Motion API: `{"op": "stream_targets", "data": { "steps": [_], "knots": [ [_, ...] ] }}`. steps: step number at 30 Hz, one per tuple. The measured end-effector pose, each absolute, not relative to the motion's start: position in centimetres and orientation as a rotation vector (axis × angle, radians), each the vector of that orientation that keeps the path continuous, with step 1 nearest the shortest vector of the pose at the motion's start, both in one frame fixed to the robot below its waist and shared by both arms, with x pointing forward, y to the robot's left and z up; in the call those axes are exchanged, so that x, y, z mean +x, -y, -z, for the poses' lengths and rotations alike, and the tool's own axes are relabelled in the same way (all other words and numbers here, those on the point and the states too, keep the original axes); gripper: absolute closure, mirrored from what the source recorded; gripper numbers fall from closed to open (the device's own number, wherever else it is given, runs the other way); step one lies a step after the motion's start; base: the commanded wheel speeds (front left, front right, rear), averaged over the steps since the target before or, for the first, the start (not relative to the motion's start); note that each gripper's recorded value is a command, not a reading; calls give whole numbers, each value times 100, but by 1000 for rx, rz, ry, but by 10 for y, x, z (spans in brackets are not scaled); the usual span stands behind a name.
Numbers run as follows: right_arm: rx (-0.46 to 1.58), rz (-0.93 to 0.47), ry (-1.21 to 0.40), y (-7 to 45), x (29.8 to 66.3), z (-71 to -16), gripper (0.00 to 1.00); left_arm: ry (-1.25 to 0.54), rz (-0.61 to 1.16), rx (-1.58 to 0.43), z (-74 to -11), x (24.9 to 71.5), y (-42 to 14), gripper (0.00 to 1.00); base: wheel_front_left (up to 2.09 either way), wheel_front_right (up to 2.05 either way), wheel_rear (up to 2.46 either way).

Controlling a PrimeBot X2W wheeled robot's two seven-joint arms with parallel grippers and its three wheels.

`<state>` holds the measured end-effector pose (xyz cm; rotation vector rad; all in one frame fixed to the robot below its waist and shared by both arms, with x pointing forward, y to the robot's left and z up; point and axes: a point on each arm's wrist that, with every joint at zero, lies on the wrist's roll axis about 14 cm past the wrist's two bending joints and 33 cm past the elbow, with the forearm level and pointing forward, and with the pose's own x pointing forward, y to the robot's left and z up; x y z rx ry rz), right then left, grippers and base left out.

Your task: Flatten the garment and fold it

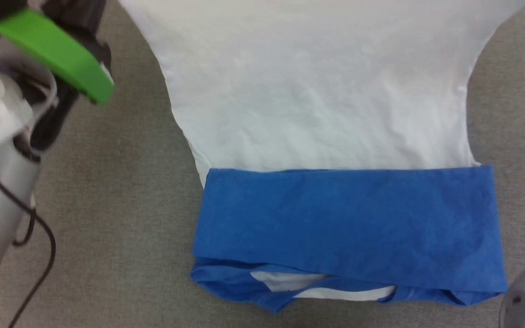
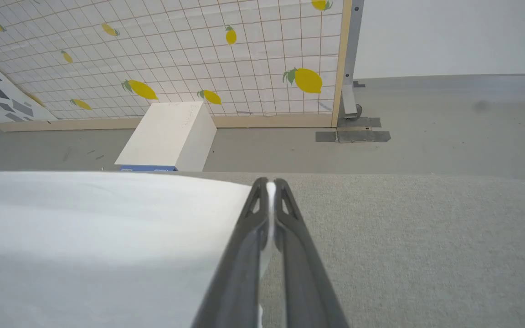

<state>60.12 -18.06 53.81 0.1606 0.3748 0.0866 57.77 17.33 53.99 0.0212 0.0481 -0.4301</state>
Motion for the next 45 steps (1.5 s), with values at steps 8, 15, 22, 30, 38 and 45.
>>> {"op": "stream_targets", "data": {
  "steps": [8, 15, 22, 30, 38, 45],
  "knots": [
    [238, -58, -421, 206, 514, -532, 100, 31, 517, 27, -551, 490, -141, 100, 0, 0, 0],
    [337, -22, -425, 225, 456, -519, 100, 22, 501, -5, -532, 418, -124, 100, 0, 0, 0],
    [447, 1, -455, 232, 405, -486, 100, -66, 453, -55, -503, 368, -116, 100, 0, 0, 0],
    [571, 2, -559, 214, 353, -436, 100, -158, 424, -136, -478, 335, -106, 100, 0, 0, 0],
    [580, -14, -619, 197, 331, -416, 0, -280, 498, -92, -440, 298, -99, 62, 0, 0, 0],
    [573, -19, -625, 198, 323, -421, 0, -346, 501, -82, -421, 280, -100, 0, 0, 0, 0]
  ]
}}
